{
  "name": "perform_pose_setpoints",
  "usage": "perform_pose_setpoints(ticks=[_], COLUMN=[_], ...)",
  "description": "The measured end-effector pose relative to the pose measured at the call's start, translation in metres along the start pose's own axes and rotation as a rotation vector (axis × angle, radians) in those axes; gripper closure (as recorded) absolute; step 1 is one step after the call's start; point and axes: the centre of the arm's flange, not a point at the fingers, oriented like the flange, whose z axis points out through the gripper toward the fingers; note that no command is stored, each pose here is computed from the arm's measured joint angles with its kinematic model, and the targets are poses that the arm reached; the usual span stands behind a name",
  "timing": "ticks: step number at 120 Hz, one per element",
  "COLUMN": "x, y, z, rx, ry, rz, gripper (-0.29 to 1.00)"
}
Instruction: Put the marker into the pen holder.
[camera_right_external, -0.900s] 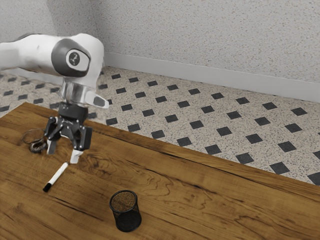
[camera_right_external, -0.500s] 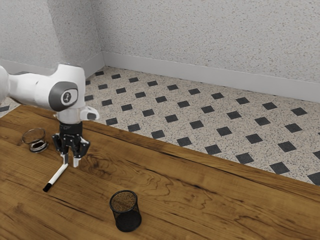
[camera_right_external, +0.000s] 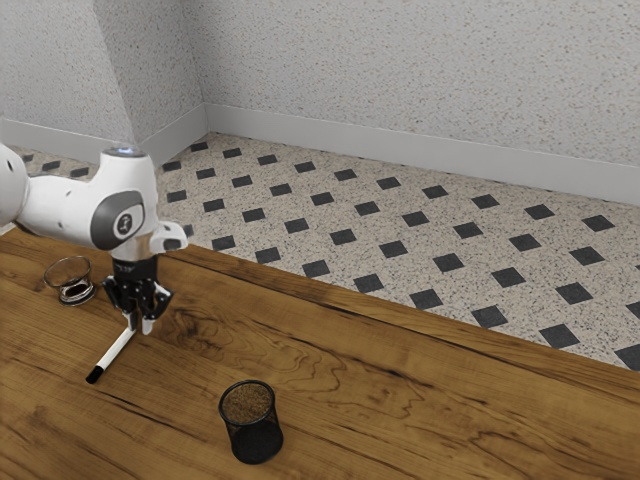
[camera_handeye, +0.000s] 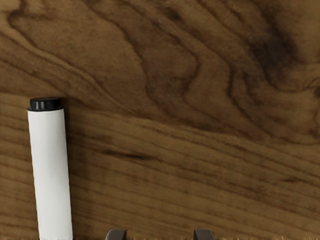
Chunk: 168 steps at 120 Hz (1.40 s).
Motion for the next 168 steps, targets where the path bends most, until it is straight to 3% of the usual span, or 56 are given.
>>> perform_pose_setpoints(ticks=[38, 168], x=[-0.005, 0.037], y=[-0.023, -0.050], z=[0.033, 0.053], rx=[0.005, 0.030], ry=[-0.025, 0.027], rz=[-0.021, -0.002], gripper=[0.56, 0.55])
